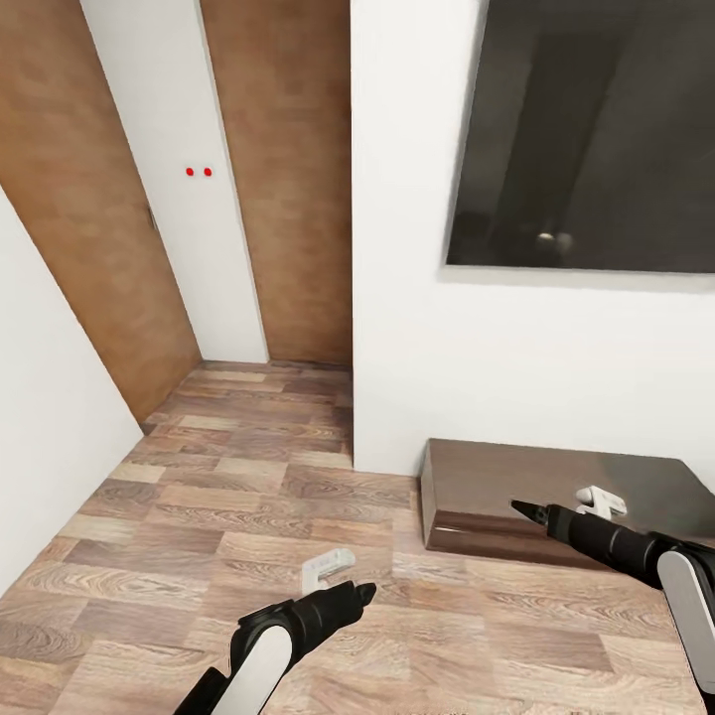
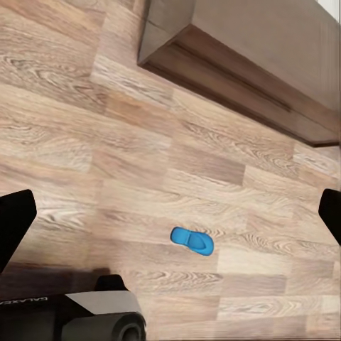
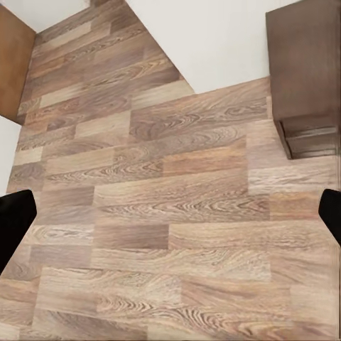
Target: In the bedroom, move the book from the bed onto either nightstand, and place the two sandals side by side next to the bed.
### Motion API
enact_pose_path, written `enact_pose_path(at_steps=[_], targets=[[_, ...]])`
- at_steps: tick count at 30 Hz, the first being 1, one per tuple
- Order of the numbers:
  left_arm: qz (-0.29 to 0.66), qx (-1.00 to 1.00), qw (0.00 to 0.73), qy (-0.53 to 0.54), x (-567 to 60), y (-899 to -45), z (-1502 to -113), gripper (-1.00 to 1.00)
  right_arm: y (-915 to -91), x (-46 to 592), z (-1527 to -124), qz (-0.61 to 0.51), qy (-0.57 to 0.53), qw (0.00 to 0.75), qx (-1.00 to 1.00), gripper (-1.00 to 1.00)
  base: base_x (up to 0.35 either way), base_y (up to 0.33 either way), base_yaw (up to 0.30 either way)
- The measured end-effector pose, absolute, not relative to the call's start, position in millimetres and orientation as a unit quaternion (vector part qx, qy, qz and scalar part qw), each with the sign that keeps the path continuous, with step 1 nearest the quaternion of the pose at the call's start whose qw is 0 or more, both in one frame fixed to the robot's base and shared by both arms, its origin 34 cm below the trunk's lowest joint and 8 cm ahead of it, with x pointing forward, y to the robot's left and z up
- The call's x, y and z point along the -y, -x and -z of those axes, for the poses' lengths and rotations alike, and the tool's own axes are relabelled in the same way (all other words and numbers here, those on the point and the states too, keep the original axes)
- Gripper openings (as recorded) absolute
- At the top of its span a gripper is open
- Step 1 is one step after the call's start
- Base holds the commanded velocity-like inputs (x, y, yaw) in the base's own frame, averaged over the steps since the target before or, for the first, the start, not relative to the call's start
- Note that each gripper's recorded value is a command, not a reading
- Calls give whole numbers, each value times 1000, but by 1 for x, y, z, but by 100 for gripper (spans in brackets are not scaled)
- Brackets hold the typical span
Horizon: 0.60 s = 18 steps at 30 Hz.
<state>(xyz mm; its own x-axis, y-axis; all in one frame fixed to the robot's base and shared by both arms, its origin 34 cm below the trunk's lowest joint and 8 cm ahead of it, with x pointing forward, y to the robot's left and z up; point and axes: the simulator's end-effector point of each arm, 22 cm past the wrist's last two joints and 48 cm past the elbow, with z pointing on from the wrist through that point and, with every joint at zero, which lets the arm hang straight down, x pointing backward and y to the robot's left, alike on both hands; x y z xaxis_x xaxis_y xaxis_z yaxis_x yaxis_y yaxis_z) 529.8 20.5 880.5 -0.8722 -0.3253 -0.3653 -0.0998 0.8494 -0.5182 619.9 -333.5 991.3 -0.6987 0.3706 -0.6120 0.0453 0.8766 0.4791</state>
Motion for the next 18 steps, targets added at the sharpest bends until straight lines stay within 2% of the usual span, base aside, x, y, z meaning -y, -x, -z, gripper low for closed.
enact_pose_path(at_steps=[18], targets=[[250, -935, 226, 114, -21, -530, -880, 100, -620, 334, -991, -219, -116, 370, -895, 100, 0, 9, -286]])
